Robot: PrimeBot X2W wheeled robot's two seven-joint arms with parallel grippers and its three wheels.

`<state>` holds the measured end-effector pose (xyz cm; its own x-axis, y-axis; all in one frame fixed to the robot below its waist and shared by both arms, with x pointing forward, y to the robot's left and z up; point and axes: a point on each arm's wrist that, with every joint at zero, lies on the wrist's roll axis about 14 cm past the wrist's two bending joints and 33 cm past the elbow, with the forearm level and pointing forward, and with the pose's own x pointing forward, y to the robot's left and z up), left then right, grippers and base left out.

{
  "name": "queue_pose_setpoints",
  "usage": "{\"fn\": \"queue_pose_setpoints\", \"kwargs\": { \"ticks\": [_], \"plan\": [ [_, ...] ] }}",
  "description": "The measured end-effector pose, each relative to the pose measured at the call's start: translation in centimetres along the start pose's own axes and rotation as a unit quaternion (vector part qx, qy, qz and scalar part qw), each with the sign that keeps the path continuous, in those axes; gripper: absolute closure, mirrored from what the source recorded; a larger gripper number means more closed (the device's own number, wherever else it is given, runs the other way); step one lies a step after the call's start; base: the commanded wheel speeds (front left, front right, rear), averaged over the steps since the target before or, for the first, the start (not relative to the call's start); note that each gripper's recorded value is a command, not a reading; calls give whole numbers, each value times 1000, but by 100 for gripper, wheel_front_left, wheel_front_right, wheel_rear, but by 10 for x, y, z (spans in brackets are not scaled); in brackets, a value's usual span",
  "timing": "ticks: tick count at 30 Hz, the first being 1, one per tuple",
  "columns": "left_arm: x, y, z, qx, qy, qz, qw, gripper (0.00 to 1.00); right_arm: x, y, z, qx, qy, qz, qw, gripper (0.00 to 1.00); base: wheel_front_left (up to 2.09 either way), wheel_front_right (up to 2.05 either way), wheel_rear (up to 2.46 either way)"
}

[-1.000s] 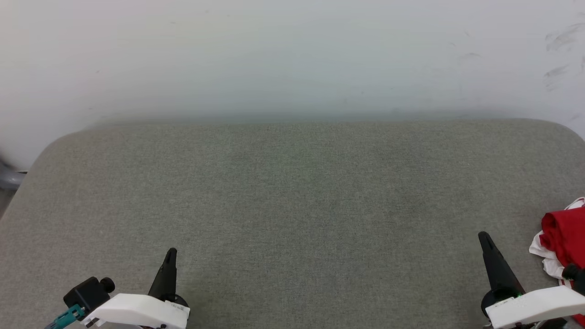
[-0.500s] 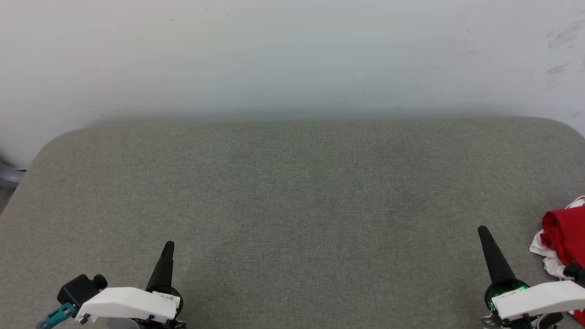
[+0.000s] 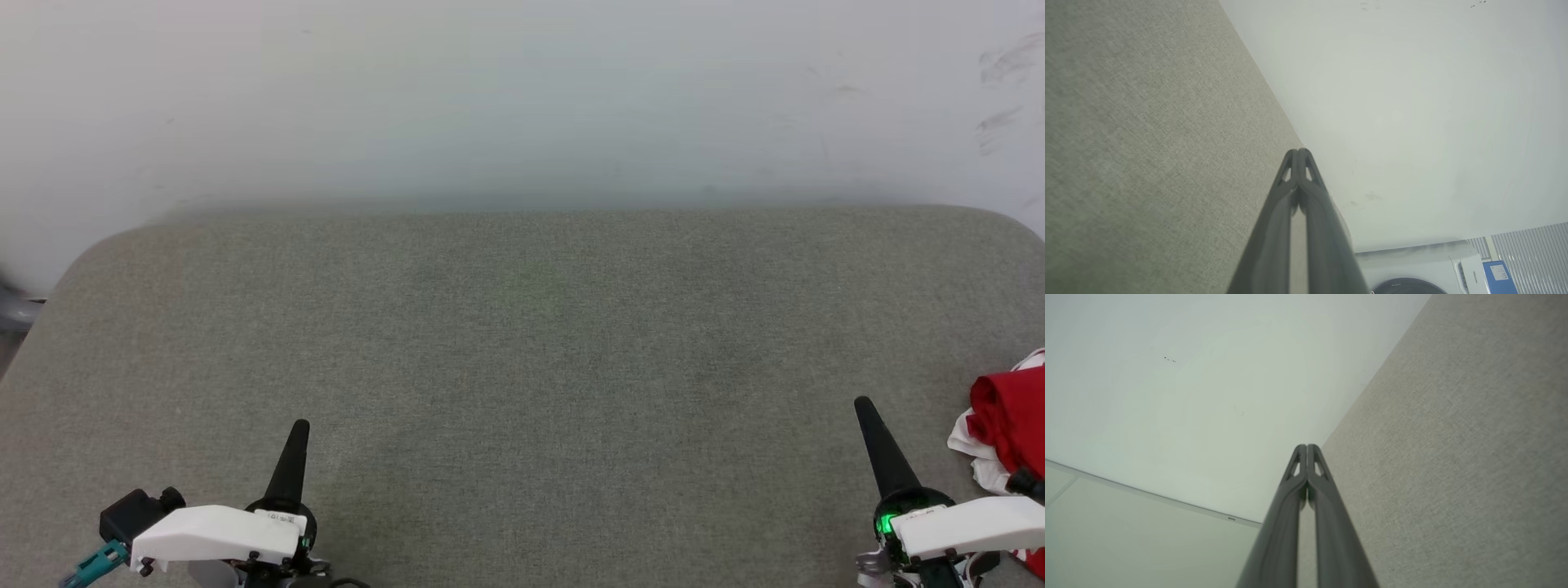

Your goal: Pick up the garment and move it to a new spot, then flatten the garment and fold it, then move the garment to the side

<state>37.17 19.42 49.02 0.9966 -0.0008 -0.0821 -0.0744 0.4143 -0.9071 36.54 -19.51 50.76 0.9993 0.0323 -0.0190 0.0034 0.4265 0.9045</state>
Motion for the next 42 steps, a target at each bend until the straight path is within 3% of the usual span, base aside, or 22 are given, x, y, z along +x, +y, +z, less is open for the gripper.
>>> {"fn": "queue_pose_setpoints", "kwargs": {
  "ticks": [42],
  "plan": [
    [12,-8,9,-173,-6,-25,985,100,18,-4,3,178,-13,0,984,100,0,0,0]
  ]
}}
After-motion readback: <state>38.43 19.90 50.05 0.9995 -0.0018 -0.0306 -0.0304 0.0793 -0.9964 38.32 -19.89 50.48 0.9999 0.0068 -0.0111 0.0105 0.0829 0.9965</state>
